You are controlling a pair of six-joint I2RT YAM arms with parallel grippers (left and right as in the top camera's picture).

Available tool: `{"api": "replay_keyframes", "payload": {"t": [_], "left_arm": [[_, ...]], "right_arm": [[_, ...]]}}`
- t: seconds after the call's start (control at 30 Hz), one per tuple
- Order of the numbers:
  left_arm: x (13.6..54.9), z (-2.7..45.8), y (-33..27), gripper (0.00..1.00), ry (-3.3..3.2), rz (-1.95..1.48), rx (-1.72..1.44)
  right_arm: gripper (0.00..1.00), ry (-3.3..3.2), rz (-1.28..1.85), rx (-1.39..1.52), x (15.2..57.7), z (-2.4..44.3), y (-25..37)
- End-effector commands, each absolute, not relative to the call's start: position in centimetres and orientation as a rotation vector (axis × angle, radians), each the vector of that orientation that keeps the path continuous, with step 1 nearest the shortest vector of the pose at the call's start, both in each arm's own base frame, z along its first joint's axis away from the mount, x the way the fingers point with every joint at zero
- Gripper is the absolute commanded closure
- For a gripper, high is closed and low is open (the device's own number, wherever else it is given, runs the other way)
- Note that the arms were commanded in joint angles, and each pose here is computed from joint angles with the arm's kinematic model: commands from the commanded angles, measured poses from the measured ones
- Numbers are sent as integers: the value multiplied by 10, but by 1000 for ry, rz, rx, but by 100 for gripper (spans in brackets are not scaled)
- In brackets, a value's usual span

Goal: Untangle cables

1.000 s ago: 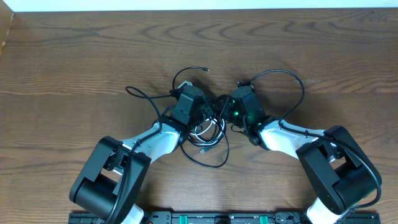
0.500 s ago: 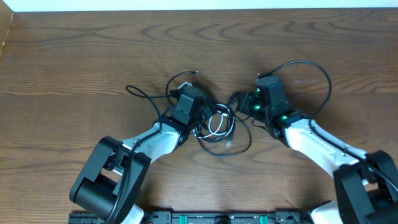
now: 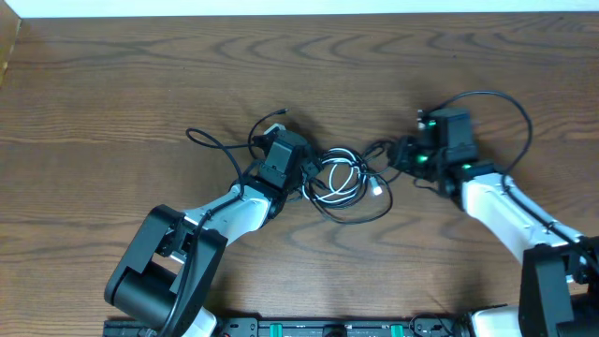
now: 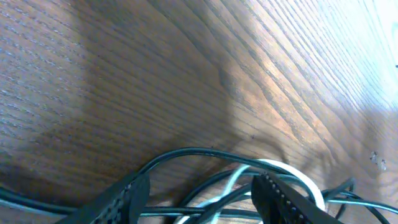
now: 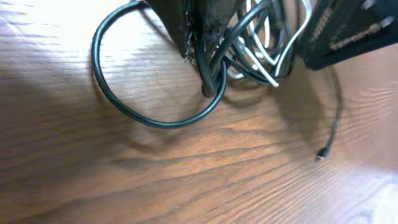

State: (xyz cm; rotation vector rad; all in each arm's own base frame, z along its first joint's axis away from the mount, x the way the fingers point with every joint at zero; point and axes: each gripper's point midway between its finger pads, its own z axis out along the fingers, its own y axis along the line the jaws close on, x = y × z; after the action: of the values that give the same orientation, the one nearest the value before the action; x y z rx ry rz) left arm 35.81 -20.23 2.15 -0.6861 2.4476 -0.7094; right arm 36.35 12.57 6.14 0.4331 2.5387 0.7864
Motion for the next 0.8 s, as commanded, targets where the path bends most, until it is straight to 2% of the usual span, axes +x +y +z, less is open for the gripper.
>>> {"api": "replay_keyframes", "payload": {"t": [0.0,0.27,0.37,0.43,0.53,0.67,0.77], "left_arm": [[360,16,-196,40,2450,-652,-687],[360,16,-196,42,2462,-621,-589],[360,16,-196,51,2465,-620,-578],[359,17,-200,52,2474,-631,-518],[356,29,-222,51,2484,-764,-305],[347,55,-252,40,2445,-1030,-66],[342,63,-256,36,2432,-1104,4]], "right_arm": [[99,2498,986,407,363,83,119],[99,2475,1223,508,351,94,95],[99,2477,1294,482,344,97,99],[99,2470,1337,437,341,101,104],[99,2444,1440,365,335,112,114],[99,2433,1474,329,332,115,118],[99,2407,1534,237,326,122,124]]}}
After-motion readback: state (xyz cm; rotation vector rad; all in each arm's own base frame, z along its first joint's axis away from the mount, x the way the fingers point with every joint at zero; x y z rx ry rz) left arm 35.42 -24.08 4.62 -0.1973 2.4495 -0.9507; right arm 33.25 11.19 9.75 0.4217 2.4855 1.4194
